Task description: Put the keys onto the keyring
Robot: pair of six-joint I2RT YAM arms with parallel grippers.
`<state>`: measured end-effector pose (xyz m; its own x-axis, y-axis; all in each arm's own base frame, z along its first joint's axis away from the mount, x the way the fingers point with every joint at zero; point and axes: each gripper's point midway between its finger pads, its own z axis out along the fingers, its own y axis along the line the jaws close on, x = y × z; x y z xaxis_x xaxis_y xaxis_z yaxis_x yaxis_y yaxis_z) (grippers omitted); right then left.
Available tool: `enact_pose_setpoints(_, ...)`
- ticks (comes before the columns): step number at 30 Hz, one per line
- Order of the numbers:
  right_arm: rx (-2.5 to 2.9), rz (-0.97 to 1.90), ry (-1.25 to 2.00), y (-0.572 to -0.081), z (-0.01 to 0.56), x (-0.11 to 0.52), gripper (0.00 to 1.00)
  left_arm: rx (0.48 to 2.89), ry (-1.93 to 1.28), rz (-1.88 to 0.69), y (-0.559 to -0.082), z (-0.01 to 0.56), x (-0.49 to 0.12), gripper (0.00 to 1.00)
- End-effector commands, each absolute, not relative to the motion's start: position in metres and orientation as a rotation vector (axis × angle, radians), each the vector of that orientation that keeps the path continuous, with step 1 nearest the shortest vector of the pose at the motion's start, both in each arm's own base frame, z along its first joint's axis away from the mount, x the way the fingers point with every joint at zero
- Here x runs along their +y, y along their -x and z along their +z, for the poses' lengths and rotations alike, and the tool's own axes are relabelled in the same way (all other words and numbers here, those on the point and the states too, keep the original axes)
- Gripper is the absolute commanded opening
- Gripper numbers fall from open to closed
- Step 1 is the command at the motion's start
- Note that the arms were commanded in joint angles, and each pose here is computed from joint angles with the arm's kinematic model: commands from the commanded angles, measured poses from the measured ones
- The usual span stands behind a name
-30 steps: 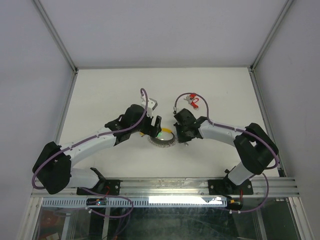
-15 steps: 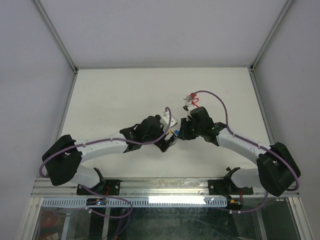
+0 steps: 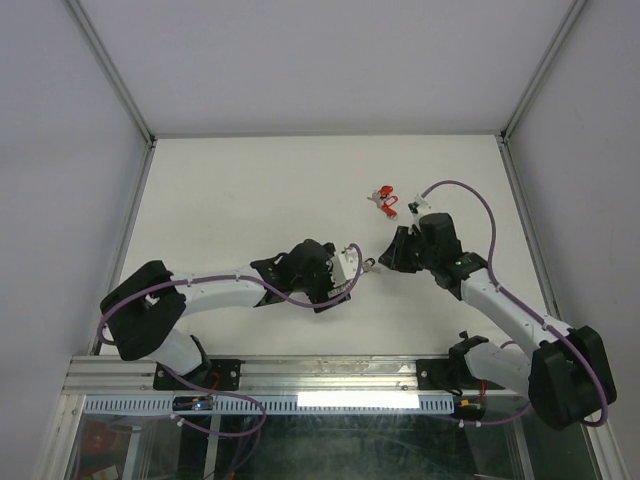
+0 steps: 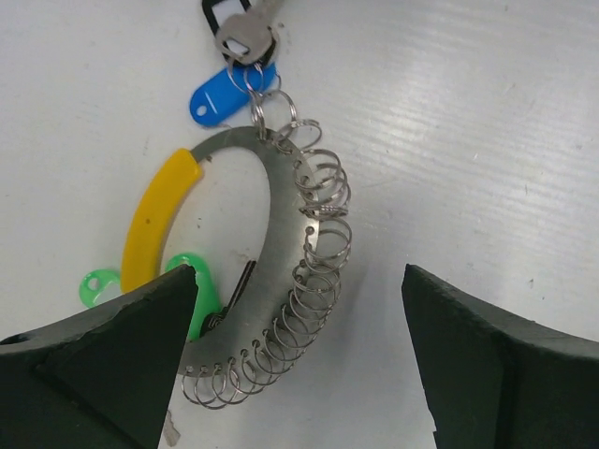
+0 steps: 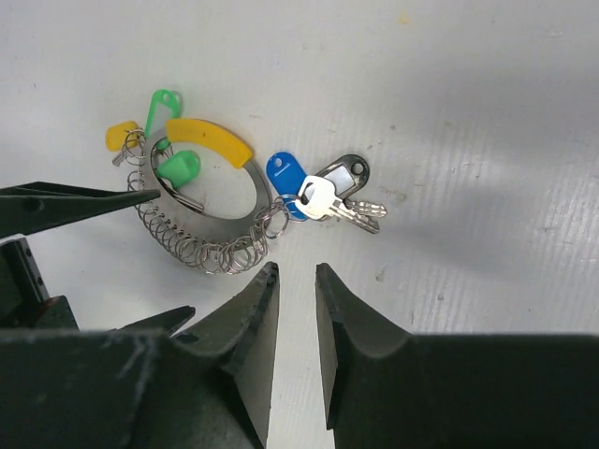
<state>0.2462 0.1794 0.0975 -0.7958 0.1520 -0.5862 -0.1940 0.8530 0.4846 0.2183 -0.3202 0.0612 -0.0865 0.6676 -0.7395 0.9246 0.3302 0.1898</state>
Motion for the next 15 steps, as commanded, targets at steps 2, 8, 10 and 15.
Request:
enact_pose_setpoints(2, 2.352, 0.795, 0.030, -0.245, 0.109, 0.183, 0.25, 1.739, -1.603, -0.406, -0.215, 0.050, -0.325, 0.89)
enact_pose_setpoints(8, 2.352, 0.816, 0.043, -0.241, 0.107, 0.184, 0.25, 1.735, -1.705, -0.356, -0.218, 0.035, -0.323, 0.88)
enact_pose_setpoints(10, 2.351, 0.817, 0.045, -0.240, 0.107, 0.183, 0.25, 1.732, -1.742, -0.353, -0.219, 0.032, -0.324, 0.88)
enact_pose_setpoints(15, 2.352, 0.817, 0.047, -0.236, 0.107, 0.181, 0.25, 1.739, -1.846, -0.391, -0.214, 0.024, -0.325, 0.83)
